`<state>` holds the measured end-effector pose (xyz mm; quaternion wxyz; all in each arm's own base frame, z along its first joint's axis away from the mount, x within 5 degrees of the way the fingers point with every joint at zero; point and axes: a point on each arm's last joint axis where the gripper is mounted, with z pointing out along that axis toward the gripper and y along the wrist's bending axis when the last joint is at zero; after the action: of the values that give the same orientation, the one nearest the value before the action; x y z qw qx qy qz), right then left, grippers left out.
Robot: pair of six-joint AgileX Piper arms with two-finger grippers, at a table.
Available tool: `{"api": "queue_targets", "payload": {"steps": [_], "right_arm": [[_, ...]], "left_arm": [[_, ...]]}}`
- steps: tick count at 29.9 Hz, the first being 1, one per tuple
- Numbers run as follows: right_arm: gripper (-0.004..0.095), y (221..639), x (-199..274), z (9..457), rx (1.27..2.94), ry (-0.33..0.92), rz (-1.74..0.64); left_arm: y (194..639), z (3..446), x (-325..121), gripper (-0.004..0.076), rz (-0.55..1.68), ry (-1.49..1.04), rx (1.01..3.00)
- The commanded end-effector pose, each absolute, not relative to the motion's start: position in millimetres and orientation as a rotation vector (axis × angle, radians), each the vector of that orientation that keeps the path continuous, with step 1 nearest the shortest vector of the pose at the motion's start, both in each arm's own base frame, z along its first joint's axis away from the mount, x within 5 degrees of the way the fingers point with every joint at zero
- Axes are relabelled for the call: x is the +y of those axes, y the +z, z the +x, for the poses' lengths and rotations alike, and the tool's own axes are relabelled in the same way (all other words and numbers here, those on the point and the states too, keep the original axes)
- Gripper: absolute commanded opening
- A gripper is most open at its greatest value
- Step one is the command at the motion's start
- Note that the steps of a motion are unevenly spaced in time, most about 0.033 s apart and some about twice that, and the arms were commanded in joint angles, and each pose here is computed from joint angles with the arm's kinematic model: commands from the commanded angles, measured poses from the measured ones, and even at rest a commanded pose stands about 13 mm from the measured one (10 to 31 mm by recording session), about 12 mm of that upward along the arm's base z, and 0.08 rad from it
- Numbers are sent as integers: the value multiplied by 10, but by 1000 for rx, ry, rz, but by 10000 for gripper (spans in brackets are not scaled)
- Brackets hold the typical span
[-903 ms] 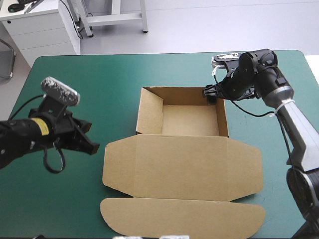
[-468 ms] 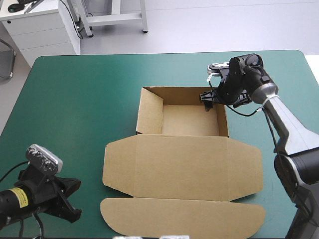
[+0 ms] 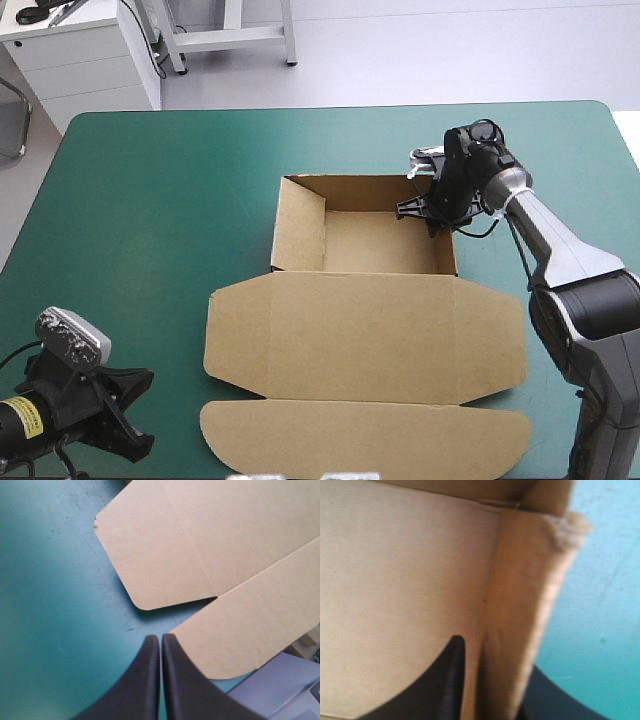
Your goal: Fold the box
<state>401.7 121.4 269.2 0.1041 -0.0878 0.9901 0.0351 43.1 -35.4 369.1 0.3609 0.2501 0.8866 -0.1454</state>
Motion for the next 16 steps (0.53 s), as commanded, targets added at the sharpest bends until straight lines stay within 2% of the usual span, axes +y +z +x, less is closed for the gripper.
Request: {"api": "queue_targets", "payload": {"steps": [1,9,13,16], "right_arm": [[-11,3010,1182,3951,2841,119,-261],[-20,3017,1142,3973,2820,50,-281],[-20,3120,991,4043,2759,-94,-322],[-20,3287,779,4118,2702,-174,-269]], "left_arm": [[3748,433,-343,-8,635,-365,2276],[3745,436,-340,-8,634,-359,2277],[3751,440,-343,-8,631,-361,2268],[3765,452,-348,-8,624,-365,2249]]}}
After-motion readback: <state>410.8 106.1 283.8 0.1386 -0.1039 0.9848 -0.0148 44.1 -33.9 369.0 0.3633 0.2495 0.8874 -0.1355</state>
